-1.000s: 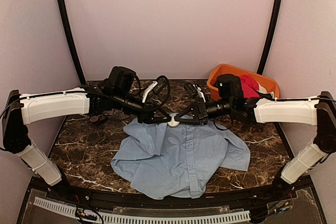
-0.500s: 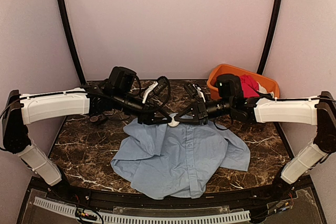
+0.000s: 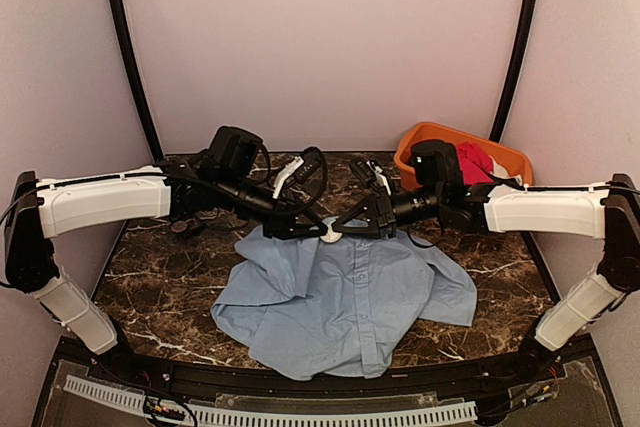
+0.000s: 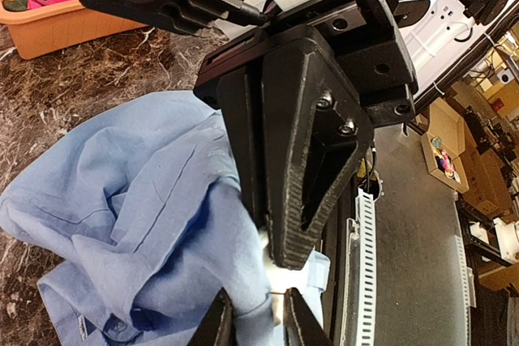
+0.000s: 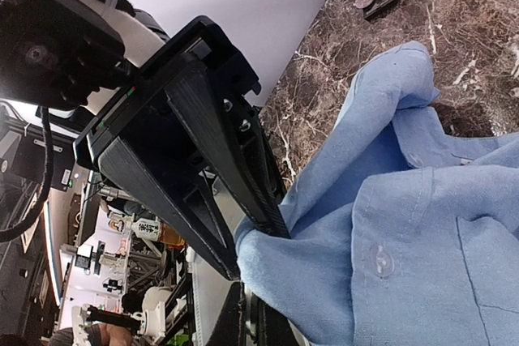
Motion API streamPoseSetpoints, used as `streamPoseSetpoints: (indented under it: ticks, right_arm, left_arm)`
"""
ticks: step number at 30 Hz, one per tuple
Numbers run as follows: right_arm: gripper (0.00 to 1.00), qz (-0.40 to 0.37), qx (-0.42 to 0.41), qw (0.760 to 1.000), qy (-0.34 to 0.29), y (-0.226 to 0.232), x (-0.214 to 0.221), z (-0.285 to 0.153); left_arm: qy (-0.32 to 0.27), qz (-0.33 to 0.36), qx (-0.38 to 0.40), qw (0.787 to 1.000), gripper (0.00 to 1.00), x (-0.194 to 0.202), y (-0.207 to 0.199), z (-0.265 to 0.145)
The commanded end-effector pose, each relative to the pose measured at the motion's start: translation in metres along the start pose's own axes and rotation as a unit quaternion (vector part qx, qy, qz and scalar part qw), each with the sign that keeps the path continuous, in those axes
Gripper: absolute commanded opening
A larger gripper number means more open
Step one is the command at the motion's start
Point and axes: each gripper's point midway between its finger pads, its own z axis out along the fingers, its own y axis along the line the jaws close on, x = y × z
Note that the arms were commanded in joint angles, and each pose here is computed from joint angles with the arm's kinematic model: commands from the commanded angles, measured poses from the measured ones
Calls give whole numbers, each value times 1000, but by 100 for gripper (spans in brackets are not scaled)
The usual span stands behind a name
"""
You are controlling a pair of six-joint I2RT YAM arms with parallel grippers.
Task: Pin the brooch onto the clothing
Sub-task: Pin the brooch to the flattened clothing.
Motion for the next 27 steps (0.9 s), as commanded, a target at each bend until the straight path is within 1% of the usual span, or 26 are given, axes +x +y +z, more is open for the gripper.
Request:
streamPoseSetpoints:
  ticks: [1, 20, 27]
  right_arm:
    - [0, -48, 5, 997, -54, 14, -32, -3]
    - [0, -37, 18, 998, -56, 13, -36, -3]
    - [0, -37, 38, 997, -60, 8, -38, -4]
  left_arm:
    - [22, 22, 39, 999, 22, 5, -30, 7]
    - [43, 30, 10, 999, 21, 10, -25, 12]
    - [58, 32, -18, 998, 21, 13, -19, 14]
